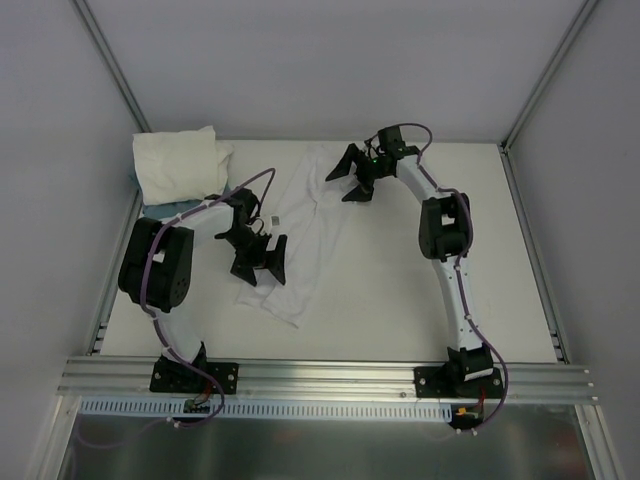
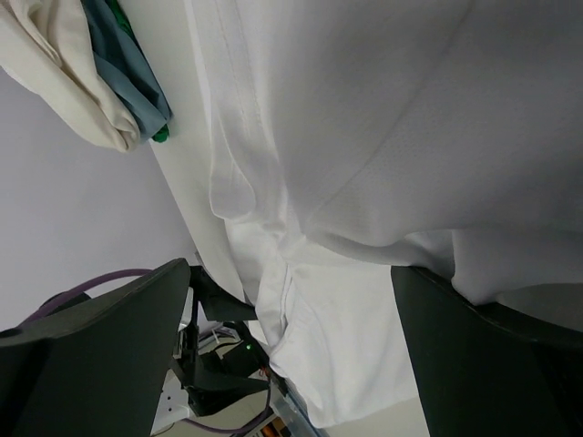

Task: Fold and stack the t-shirts
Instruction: Rotate the tshirt 90 degrees

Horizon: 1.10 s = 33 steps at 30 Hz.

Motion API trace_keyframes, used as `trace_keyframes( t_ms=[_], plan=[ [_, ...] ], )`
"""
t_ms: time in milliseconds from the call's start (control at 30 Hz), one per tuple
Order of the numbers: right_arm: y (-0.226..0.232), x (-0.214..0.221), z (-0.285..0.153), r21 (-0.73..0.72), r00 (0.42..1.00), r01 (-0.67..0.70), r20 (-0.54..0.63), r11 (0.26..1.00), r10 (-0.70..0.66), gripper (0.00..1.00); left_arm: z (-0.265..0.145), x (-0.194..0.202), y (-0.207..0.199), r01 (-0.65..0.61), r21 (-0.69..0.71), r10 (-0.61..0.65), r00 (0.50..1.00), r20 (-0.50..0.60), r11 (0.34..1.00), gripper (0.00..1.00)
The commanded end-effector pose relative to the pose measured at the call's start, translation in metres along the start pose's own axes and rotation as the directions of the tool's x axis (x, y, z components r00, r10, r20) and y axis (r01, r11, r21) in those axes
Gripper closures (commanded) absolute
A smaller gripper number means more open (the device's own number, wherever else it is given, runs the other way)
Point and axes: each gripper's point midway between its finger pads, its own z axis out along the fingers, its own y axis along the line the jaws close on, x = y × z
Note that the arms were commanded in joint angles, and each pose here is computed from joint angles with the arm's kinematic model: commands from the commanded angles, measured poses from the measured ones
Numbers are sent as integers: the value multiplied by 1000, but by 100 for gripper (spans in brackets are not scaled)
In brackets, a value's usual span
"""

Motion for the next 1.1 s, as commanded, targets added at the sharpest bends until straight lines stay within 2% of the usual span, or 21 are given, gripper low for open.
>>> trace_keyframes(
  t_ms=[0,100,467,700,767,900,933,967,1000,1067],
  plan=[
    [8,-23,-2,-30,998,15,67,999,-13,0,-1,11,-21,65,91,-65,998,2,994,2],
    [10,-28,-1,-57,997,6,76,998,-2,1,0,11,-34,69,133,-72,997,12,989,1],
    [12,-60,26,-193,986,-82,127,978,108,0,23,26,-114,-70,199,87,993,-81,978,1],
    [30,-78,22,-276,980,-44,173,960,94,1,26,27,-136,-103,229,128,987,-96,968,1],
    [43,-76,12,-297,982,-14,177,955,70,1,19,20,-140,-137,224,154,986,-61,965,1],
    [76,-72,-35,-303,976,82,219,949,-15,1,0,2,-149,-232,204,226,973,51,951,1],
    [95,-66,-60,-294,964,159,253,942,-84,1,-11,-8,-155,-276,195,256,959,122,941,1],
    [96,-62,-72,-274,964,158,250,949,-88,1,-19,-14,-159,-302,185,272,947,169,935,1],
    [110,-55,-100,-253,946,230,285,940,-155,1,-37,-25,-168,-345,178,293,919,264,921,1],
    [110,-40,-126,-199,943,240,279,950,-180,1,-57,-37,-174,-355,182,275,893,357,917,1]
  ],
)
